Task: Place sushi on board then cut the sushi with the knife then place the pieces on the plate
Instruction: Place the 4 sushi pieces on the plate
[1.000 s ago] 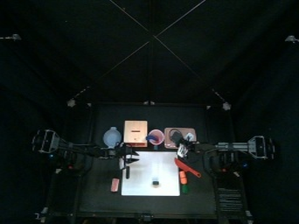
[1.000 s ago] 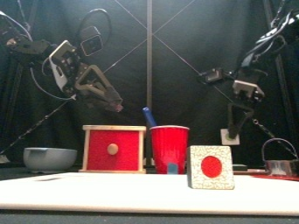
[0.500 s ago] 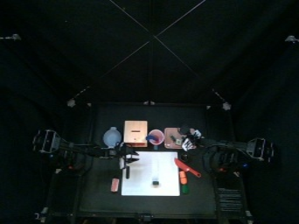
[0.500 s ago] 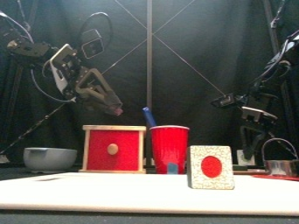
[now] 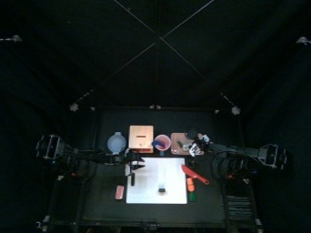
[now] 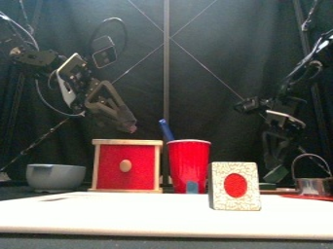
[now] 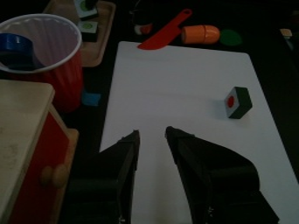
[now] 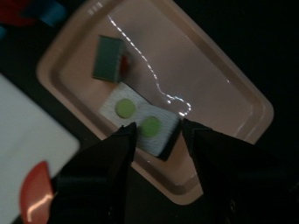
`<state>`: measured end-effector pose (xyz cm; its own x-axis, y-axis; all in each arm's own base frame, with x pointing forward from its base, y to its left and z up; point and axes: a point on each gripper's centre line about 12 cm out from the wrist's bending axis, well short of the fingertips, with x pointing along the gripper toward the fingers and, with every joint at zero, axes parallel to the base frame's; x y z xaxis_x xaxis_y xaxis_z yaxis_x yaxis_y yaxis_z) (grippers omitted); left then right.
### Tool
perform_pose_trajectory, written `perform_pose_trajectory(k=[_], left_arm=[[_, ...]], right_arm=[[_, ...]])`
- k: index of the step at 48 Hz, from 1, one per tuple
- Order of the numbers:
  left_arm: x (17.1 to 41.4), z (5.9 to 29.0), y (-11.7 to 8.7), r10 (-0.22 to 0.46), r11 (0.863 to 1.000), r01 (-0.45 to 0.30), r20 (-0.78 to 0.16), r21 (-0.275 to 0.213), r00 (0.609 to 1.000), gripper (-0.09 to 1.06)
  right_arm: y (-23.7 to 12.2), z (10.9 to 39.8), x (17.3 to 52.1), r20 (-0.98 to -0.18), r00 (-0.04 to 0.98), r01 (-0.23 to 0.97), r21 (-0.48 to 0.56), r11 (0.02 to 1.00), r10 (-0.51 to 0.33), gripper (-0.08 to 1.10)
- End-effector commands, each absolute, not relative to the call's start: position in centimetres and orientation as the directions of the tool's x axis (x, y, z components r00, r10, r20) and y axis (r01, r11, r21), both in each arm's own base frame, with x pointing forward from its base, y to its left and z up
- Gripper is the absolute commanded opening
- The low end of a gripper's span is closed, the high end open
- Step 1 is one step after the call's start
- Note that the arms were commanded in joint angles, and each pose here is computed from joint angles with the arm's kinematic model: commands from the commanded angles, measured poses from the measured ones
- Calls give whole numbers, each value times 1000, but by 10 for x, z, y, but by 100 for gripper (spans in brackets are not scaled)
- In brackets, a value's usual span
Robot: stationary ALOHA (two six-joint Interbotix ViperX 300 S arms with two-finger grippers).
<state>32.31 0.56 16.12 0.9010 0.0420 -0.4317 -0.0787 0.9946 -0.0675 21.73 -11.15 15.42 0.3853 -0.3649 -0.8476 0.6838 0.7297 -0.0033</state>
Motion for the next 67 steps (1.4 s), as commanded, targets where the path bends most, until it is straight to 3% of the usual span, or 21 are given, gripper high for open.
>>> perform_pose_trajectory(k=[1,12,20,29,37,48,67], left_arm=[[329,173,7,45,995,-79,-395,-69,917,73],[328,173,7,45,995,-79,-395,-69,917,73],[328,173,7,45,995,-79,-395,-69,917,73],[328,172,7,45,994,-79,-397,-70,917,73],[328,173,7,45,994,-80,-395,-72,917,73],[328,173,7,45,994,-81,-395,-73,917,73],[328,172,7,45,994,-80,-397,-71,917,72]], right_arm=[[-109,182,227,-814,430,667,-3,745,-389,81],[-111,177,213,-850,336,691,-71,720,-406,81],[-90,186,234,-810,466,604,-4,797,-357,82],[-31,207,272,-734,647,369,64,927,-207,81],[24,220,300,-698,713,182,97,979,-64,81],[87,199,330,-737,674,15,89,996,56,81],[125,177,370,-800,599,-22,31,999,38,81]])
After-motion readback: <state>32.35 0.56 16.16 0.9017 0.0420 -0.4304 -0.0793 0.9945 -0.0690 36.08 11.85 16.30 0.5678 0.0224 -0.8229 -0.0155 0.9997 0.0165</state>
